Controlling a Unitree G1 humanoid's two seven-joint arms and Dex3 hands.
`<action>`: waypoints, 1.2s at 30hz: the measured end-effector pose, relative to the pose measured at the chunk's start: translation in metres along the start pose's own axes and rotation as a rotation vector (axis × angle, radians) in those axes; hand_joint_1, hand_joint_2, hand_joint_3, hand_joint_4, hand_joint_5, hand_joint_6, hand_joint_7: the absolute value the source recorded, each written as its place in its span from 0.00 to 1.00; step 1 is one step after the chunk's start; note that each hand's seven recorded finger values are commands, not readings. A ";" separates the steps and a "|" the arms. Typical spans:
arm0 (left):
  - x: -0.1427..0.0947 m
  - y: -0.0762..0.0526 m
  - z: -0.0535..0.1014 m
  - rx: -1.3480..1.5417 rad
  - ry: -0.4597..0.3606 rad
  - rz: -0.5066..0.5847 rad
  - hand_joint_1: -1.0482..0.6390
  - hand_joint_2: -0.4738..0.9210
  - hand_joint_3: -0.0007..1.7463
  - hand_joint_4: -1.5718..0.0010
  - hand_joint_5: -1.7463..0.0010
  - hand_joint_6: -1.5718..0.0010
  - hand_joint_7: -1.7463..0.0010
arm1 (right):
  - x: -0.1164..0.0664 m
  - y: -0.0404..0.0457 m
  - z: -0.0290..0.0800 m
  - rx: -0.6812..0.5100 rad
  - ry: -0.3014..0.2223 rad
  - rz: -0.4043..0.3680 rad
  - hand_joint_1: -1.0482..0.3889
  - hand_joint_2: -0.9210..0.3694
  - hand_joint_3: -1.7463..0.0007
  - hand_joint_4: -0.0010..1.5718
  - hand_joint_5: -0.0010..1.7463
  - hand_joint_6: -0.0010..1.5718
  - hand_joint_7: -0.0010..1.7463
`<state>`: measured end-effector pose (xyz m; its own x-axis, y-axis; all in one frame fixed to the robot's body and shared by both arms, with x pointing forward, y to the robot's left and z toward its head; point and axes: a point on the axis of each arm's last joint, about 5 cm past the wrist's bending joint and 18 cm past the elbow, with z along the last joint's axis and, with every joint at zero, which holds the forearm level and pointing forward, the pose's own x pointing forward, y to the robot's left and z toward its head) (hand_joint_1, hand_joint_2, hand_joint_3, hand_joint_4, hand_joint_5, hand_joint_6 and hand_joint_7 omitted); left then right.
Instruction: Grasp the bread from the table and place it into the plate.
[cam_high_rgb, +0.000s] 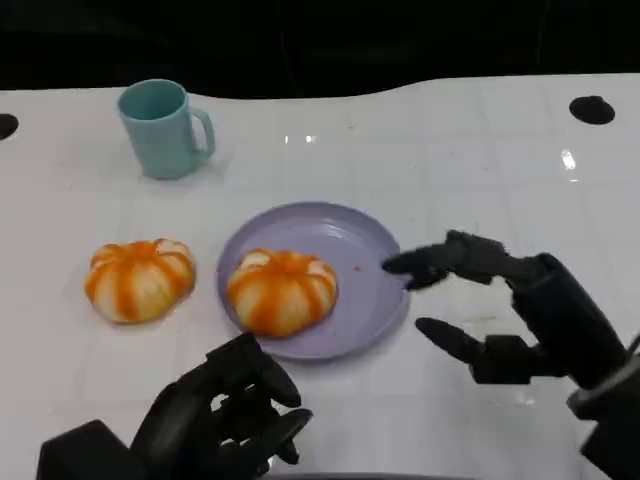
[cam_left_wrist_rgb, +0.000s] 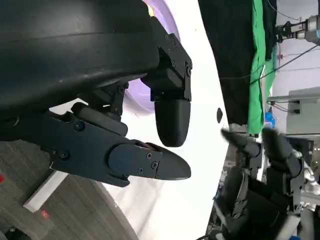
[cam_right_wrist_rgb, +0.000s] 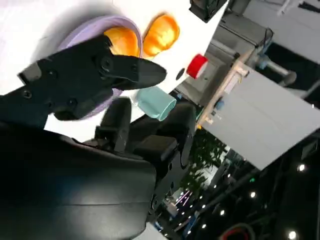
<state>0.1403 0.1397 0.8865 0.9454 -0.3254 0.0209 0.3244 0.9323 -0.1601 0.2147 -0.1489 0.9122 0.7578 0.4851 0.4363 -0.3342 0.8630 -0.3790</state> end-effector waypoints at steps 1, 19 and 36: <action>0.000 0.000 0.000 -0.001 0.000 0.000 0.29 1.00 0.11 0.60 0.00 0.69 0.07 | -0.003 -0.0005 0.000 -0.002 -0.001 -0.010 0.70 0.45 0.19 0.49 0.84 0.49 0.68; 0.001 0.000 0.001 -0.003 0.000 -0.002 0.28 1.00 0.11 0.60 0.00 0.68 0.07 | -0.053 -0.0074 0.013 0.014 0.144 -0.061 0.65 0.40 0.22 0.56 1.00 0.46 0.83; -0.002 0.010 0.001 0.007 -0.007 0.010 0.29 1.00 0.11 0.59 0.00 0.68 0.06 | -0.062 0.0024 -0.001 -0.027 0.215 -0.104 0.66 0.42 0.22 0.55 1.00 0.46 0.83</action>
<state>0.1417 0.1503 0.8855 0.9488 -0.3148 0.0261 0.3150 0.9366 -0.1535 0.1674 -0.1770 0.8834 0.8903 0.3500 0.2914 -0.2352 0.9012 -0.3639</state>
